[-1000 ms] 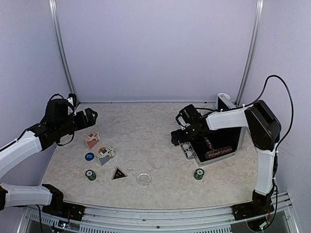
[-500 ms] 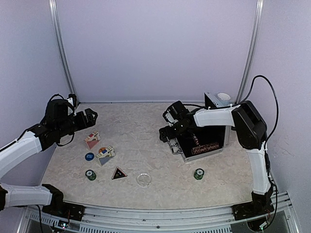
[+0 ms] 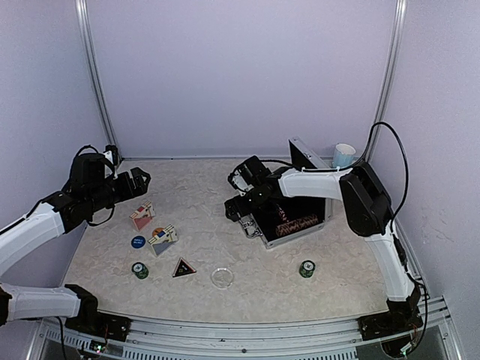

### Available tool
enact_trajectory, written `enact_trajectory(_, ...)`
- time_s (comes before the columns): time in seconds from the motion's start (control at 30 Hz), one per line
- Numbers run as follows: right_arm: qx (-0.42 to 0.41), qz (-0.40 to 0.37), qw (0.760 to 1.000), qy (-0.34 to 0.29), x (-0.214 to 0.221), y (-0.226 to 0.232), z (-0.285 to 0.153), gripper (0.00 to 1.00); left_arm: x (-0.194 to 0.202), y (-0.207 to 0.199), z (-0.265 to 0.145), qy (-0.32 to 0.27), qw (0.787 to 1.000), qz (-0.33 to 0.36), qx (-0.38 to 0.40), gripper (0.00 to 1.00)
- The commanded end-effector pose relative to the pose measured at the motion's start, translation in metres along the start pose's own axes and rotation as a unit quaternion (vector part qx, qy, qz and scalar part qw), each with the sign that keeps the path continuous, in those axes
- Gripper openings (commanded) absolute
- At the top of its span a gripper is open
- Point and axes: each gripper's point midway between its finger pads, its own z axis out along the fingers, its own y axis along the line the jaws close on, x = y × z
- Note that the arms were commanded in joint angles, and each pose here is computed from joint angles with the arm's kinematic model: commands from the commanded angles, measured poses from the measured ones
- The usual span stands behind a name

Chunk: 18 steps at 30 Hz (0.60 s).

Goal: Pack up texas hold em set
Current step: Move the chip case to the center of the board.

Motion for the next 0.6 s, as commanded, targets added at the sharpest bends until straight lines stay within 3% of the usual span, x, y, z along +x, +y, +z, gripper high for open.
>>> enact_trajectory(0.0,-0.059,-0.042,0.997,-0.007,-0.005,0.049,0.004,0.98,-0.007,0.002,-0.004,-0.017,1.000,-0.003,-0.001,0.99)
enact_trajectory(0.3,-0.069,-0.094,0.993,-0.013,-0.009,0.084,-0.005,0.98,-0.008,0.001,-0.005,-0.018,1.000,-0.004,0.000,0.99)
enact_trajectory(0.57,-0.047,-0.096,0.993,-0.046,-0.028,0.083,-0.047,0.99,-0.009,0.001,-0.006,-0.020,1.000,-0.004,0.000,0.99)
